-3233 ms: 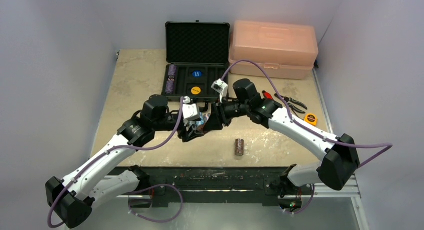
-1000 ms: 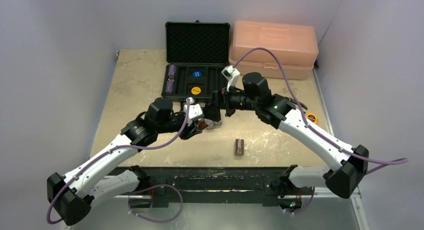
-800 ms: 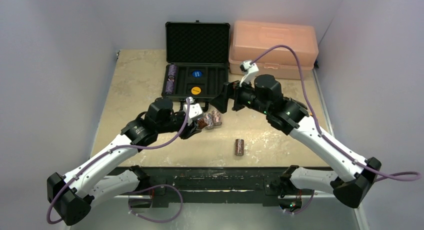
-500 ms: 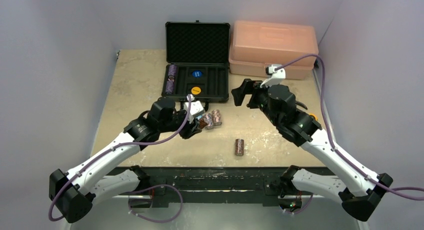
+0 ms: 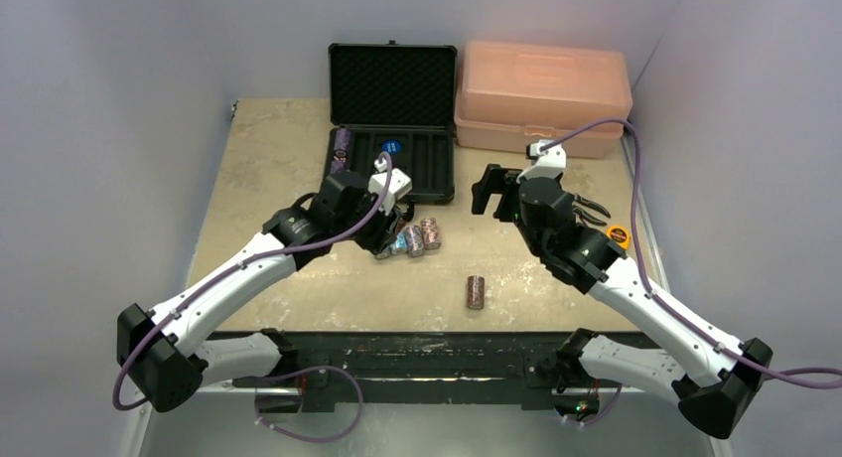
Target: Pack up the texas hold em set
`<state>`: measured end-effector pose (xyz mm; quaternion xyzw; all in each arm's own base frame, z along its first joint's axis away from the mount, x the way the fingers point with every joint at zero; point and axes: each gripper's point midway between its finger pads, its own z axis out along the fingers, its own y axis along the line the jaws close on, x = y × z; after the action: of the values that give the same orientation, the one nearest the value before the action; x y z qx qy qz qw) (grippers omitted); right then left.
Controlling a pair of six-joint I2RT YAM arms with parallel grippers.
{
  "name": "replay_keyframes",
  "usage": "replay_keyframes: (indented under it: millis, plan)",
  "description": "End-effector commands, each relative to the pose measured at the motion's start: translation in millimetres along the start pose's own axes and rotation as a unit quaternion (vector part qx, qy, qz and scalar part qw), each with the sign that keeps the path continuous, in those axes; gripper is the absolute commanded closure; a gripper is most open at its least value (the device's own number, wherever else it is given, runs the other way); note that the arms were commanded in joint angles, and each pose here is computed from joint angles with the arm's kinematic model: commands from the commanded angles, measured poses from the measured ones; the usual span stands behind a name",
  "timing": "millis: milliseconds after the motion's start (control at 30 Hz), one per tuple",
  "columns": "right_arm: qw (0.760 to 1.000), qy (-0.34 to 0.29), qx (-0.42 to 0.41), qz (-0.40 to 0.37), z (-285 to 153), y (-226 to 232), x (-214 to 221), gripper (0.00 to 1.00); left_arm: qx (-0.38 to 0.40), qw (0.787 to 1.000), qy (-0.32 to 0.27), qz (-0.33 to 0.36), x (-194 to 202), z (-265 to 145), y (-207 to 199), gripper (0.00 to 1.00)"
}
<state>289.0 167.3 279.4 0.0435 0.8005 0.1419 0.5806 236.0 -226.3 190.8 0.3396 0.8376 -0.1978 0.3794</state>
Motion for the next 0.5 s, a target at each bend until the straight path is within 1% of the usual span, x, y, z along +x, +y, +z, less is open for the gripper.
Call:
replay_keyframes:
  millis: [0, 33, 100, 233, 367, 467]
  plan:
    - [1.0, -0.013, 0.011, 0.0, 6, -2, -3, 0.01, -0.12, 0.99, -0.042, -0.055, -39, -13, 38, 1.0]
    - [1.0, -0.012, 0.013, -0.002, 6, -3, -1, 0.01, -0.145, 0.986, -0.047, -0.075, -41, -15, 45, 1.0]
    - [1.0, -0.011, 0.015, -0.005, 7, -5, 2, 0.01, -0.168, 0.98, -0.046, -0.094, -44, -19, 52, 1.0]
    - [1.0, -0.005, 0.016, -0.007, 8, -7, 9, 0.01, -0.153, 0.985, -0.042, -0.069, -56, -31, 47, 1.0]
    - [1.0, 0.002, 0.015, -0.007, 10, -7, 16, 0.01, -0.156, 0.985, -0.033, -0.065, -57, -31, 48, 1.0]
    - [1.0, 0.003, 0.017, -0.009, 11, -9, 18, 0.01, -0.203, 0.975, -0.014, -0.088, -58, -36, 64, 1.0]
